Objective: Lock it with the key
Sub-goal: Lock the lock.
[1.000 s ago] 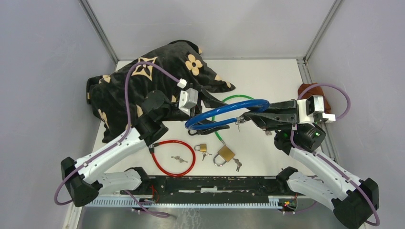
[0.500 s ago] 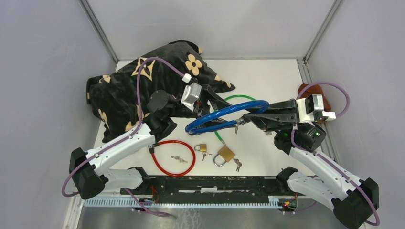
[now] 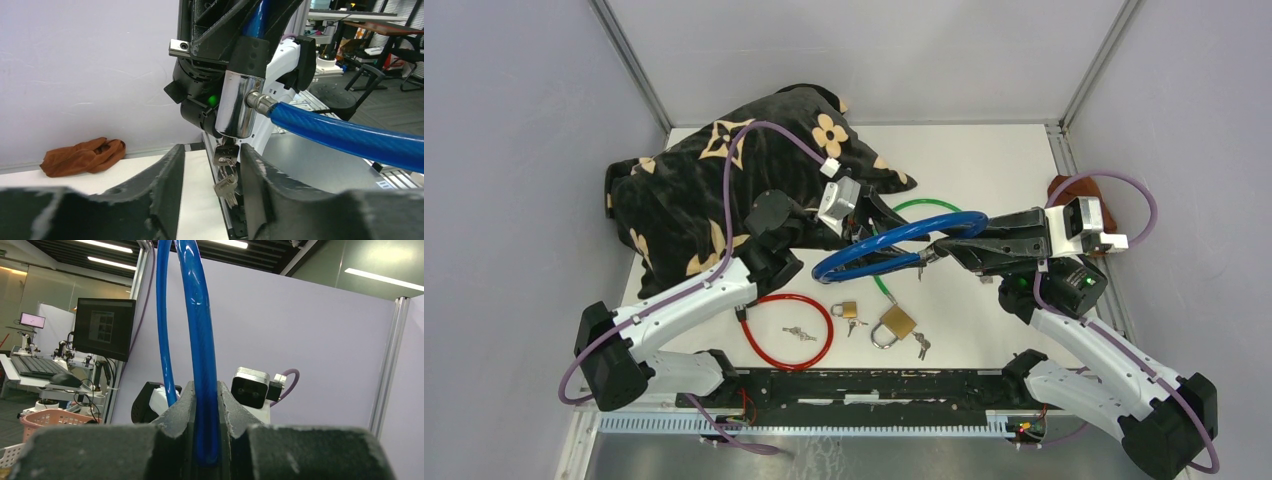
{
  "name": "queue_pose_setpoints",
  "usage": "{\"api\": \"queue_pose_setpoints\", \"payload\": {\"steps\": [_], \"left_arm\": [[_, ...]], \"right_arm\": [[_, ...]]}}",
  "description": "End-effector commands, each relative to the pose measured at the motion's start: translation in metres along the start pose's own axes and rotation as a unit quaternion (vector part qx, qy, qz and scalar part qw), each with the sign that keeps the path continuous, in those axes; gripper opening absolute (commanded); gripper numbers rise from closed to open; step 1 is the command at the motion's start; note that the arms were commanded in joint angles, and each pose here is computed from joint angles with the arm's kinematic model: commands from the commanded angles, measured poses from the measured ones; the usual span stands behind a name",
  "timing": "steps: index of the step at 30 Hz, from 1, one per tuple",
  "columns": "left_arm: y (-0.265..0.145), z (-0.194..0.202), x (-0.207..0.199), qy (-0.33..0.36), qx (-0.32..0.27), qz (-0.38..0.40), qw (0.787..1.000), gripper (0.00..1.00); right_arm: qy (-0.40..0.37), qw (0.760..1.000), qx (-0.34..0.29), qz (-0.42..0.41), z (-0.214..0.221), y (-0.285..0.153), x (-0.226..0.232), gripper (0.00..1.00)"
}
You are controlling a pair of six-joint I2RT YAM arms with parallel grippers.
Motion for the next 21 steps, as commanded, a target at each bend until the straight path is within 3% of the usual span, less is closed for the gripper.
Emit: {"api": "queue_pose_setpoints", "payload": {"steps": [1, 5, 11, 21], "left_arm": [[0.006, -0.013, -0.006, 0.042, -0.014, 0.019, 0.999, 0.47], [0.006, -0.009, -0.011, 0.051, -0.007, 0.034, 0.998, 0.36], [0.004, -0.009, -0.012, 0.061, -0.008, 0.033, 0.998, 0.04], [0.002, -0.015, -0.005, 0.108, -0.039, -0.055, 0.992, 0.02]], "right_arm": [[-0.073, 0.991, -0.099, -0.043, -0.045, 0.011, 0.015, 0.00], [-0.073, 0.992, -0.099, -0.041, -0.045, 0.012, 0.014, 0.00], [-0.074, 0.992, -0.099, -0.034, -0.045, 0.011, 0.013, 0.00], [-0.068, 0.992, -0.102, 0.028, -0.039, 0.007, 0.000, 0.00]]}}
Point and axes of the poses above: each gripper's point midway between its finger pads, its own y axis out along the fingers, its own x axis along the line the jaws close on, z = x × y, the point moved 7 cm from there along -y, back along the fingers, and after that the axes turned 11 degrees about -y, right-handed, at the moved point
